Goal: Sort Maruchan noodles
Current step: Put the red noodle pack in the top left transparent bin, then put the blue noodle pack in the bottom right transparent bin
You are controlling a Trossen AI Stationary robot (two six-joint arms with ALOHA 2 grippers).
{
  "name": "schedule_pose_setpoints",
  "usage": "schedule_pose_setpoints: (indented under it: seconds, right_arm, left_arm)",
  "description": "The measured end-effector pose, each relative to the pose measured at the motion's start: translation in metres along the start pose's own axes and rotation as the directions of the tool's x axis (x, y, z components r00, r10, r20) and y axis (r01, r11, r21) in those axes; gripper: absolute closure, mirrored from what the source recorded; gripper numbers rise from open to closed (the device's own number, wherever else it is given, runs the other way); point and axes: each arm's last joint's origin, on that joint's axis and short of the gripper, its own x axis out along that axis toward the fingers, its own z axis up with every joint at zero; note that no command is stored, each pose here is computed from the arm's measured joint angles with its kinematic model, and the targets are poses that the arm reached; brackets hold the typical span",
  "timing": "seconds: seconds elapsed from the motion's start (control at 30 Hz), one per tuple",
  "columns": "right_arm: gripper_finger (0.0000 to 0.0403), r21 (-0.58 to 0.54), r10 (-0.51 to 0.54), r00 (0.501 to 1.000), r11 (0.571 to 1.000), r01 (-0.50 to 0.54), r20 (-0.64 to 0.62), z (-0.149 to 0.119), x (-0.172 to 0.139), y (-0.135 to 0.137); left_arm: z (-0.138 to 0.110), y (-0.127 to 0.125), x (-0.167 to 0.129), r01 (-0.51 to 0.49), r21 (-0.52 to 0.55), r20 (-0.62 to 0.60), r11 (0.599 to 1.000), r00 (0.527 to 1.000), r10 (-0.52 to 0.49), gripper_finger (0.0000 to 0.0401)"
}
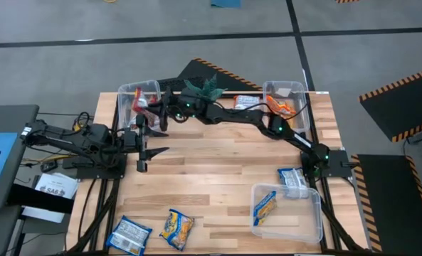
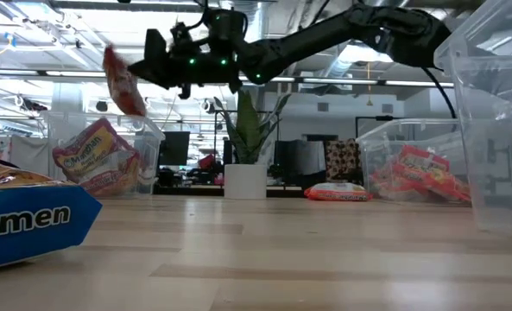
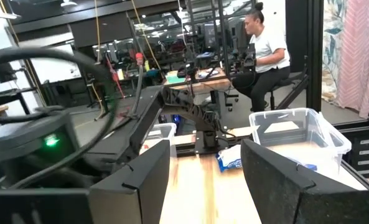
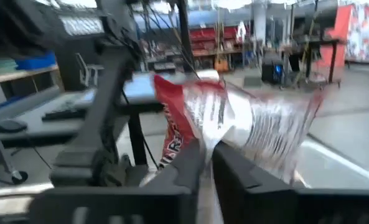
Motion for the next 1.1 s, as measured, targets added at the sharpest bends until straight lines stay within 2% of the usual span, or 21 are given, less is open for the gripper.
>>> schedule_pose_setpoints:
  seconds: [0.23, 0.33, 0.43, 0.5, 0.67, 0.8, 0.83, 0.97, 1.03, 1.1]
  right_arm:
    - [0.0199, 0.025, -0.035, 0.991, 0.999, 0.039, -0.128, 0.006, -0.005, -0.012]
    - [0.0145, -0.013, -0.049, 0.976, 0.999, 0.048, -0.212, 0.025, -0.015, -0.014]
    - [0.0116, -0.084, -0.063, 0.94, 0.996, 0.037, -0.336, 0.049, -0.032, -0.015]
    - [0.0108, -0.117, -0.067, 0.894, 0.993, 0.016, -0.443, 0.057, -0.044, -0.013]
    - [0.0108, -0.109, -0.049, 0.709, 0.993, -0.04, -0.704, 0.069, -0.081, -0.002]
    - [0.0108, -0.072, -0.018, 0.614, 0.995, -0.062, -0.789, 0.062, -0.1, 0.014]
    - [0.0108, -0.067, -0.009, 0.6, 0.995, -0.074, -0.8, 0.055, -0.102, 0.019]
    - [0.0108, -0.074, 0.014, 0.599, 0.99, -0.122, -0.801, 0.033, -0.108, 0.037]
    - [0.0108, -0.087, 0.015, 0.603, 0.986, -0.139, -0.798, 0.026, -0.112, 0.044]
    - [0.0108, -0.111, -0.019, 0.571, 0.986, -0.128, -0.821, 0.02, -0.121, 0.05]
  left_arm:
    - [-0.001, 0.0, 0.0, 0.001, 0.002, -0.008, 1.0, 1.0, -0.001, 0.0214]
    - [-0.001, 0.0, 0.0, 0.001, 0.002, -0.01, 1.0, 1.0, -0.001, 0.0214]
    - [-0.002, 0.0, 0.0, 0.002, 0.002, -0.018, 1.0, 1.0, -0.002, 0.0214]
    - [-0.002, 0.0, 0.0, 0.002, 0.002, -0.018, 1.0, 1.0, -0.002, 0.0214]
    - [-0.003, 0.0, 0.0, 0.002, -0.004, -0.028, 1.0, 1.0, -0.002, 0.0214]
    - [-0.003, 0.0, 0.0, -0.001, -0.011, -0.031, 1.0, 1.0, 0.001, 0.0214]
    - [-0.003, 0.0, 0.0, -0.001, -0.014, -0.031, 1.0, 1.0, 0.0, 0.0214]
    - [-0.008, 0.0, -0.001, -0.02, -0.033, -0.085, 0.999, 0.996, 0.017, 0.0214]
    - [-0.017, 0.001, -0.001, -0.089, -0.016, -0.179, 0.996, 0.98, 0.085, 0.0214]
    - [-0.024, 0.005, -0.003, -0.211, 0.021, -0.246, 0.977, 0.946, 0.21, 0.0214]
